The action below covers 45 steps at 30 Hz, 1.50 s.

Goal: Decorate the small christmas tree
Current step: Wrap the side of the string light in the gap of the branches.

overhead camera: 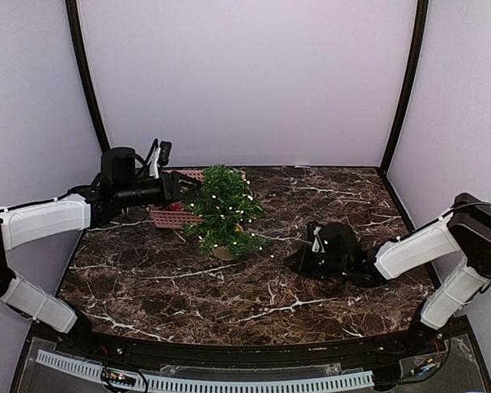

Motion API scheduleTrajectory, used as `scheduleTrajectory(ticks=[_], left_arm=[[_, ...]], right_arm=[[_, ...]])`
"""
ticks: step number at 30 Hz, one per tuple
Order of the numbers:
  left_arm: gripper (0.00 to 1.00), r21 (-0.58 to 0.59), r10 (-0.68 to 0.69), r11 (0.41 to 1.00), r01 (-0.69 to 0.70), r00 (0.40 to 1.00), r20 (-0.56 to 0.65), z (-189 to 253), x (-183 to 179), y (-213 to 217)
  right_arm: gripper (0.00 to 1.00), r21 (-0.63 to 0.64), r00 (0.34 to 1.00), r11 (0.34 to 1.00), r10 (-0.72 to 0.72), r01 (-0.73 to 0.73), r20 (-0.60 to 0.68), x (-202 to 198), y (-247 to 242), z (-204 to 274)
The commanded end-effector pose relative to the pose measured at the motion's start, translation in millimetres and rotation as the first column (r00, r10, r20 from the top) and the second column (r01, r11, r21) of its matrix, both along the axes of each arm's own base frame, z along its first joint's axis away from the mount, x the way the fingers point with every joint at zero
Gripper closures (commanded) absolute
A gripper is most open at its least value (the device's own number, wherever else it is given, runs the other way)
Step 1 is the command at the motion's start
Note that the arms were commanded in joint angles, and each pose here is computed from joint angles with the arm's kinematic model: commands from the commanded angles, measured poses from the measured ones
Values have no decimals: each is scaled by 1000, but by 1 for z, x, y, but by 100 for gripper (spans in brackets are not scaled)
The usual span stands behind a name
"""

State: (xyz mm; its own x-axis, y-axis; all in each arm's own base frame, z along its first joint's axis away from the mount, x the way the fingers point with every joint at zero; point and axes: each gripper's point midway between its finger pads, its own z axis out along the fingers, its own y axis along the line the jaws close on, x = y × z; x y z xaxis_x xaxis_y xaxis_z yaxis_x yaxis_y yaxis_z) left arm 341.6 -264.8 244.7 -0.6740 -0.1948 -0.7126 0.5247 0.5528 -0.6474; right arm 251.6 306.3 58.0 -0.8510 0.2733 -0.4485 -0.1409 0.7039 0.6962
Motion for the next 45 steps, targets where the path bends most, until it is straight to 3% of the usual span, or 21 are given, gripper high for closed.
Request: scheduleTrajectory(ticks=[1,16,23,29,45], left_arm=[[53,-7,1,1000,0,995,101,24,-8,14],[22,25,30,999,-34,989,145,47,-43,48],[20,-6,32,999,-32,999,-4,2,-75,56],[19,-13,-34,999,32,983,-179,-63,-105,31],[16,-50,-174,985,167,954,-244,-94,-115,-13]], right_arm=[[100,-30,998,998,-47,48,33,10,-8,3],[100,-21,999,1000,-15,15,35,8,-3,0],[100,-19,996,1000,5,-4,84,12,1,20],[100,-68,987,998,0,11,159,27,2,48],[100,-107,979,994,-3,25,204,77,-1,66]])
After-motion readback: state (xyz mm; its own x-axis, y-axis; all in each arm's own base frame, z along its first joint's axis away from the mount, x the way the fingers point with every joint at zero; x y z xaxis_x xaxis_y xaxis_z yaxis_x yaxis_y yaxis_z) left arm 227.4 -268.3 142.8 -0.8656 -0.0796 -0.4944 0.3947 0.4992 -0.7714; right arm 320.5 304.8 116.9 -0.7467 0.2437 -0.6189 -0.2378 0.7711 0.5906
